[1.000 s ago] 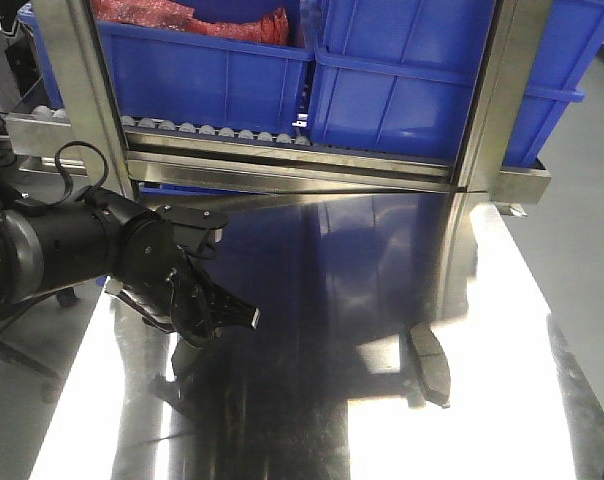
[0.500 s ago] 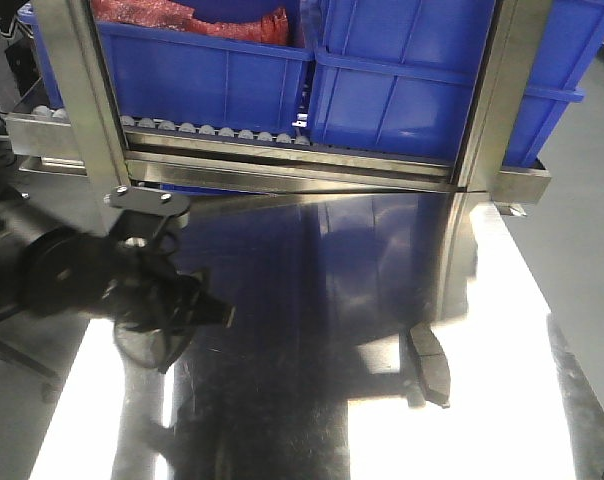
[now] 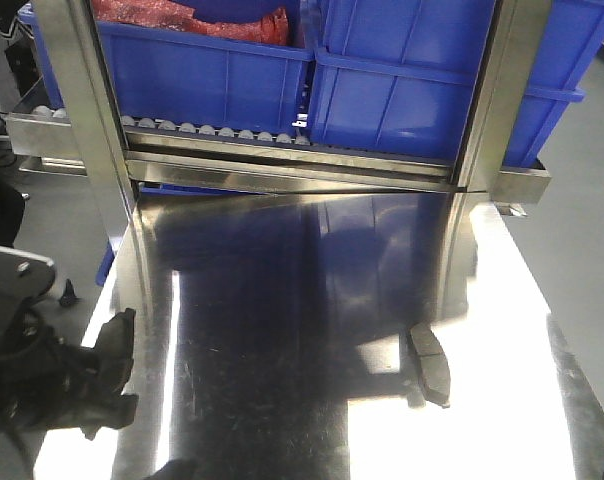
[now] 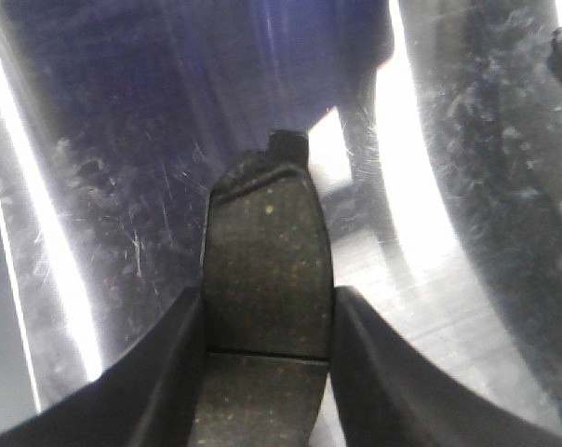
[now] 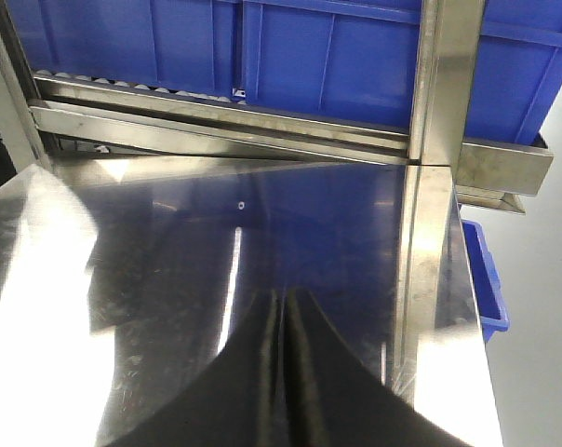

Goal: Move and align brake pads A on conveyor
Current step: 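Close the left gripper on the pad and lift it, then move the right gripper down toward the remaining pad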

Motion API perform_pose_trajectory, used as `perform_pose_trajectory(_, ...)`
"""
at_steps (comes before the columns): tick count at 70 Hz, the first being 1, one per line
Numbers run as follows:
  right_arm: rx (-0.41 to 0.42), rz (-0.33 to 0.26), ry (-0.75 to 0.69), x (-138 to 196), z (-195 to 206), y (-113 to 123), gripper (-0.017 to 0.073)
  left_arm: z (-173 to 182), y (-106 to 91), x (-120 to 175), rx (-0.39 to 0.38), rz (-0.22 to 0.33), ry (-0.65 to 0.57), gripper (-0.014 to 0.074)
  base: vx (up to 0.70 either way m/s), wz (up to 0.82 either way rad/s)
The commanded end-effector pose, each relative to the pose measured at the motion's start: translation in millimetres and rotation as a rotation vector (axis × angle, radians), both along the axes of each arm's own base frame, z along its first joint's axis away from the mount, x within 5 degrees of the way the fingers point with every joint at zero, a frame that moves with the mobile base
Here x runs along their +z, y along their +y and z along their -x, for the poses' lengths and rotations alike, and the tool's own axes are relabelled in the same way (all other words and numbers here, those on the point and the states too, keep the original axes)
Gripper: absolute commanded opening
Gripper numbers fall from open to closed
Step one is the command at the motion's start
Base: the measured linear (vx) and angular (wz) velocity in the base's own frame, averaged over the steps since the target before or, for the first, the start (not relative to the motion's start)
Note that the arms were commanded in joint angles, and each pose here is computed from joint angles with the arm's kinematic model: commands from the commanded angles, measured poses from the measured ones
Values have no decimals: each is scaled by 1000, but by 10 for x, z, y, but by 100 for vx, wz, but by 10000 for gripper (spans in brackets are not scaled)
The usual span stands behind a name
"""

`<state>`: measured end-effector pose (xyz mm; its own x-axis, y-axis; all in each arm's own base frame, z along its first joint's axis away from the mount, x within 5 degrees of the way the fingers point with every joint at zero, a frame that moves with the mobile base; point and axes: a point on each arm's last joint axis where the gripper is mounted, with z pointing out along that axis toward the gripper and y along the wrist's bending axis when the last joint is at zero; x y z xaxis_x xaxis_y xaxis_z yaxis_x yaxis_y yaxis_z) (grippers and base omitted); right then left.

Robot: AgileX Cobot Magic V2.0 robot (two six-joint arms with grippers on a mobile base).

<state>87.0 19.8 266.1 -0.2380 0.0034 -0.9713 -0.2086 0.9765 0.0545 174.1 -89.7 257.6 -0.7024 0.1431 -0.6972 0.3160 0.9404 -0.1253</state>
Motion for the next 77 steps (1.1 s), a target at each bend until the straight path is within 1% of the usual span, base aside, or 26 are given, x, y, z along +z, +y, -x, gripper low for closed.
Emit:
perform_pose_trajectory(1, 1, -9, -94, 157, -19, 3, -1, 61, 13, 158, -4, 100, -156, 98, 0, 0)
perform_pose_trajectory(9, 1, -9, -94, 157, -19, 3, -1, 168, 68, 131, -9, 135, -222, 98, 0, 0)
perform_pose_trajectory(19, 1, -9, -94, 157, -19, 3, -1, 224, 96, 115, -12, 158, -264, 98, 0, 0)
perform_pose_trajectory(77, 1, -9, -94, 157, -19, 3, -1, 232, 100, 127, -18, 154, -275, 97, 0, 0)
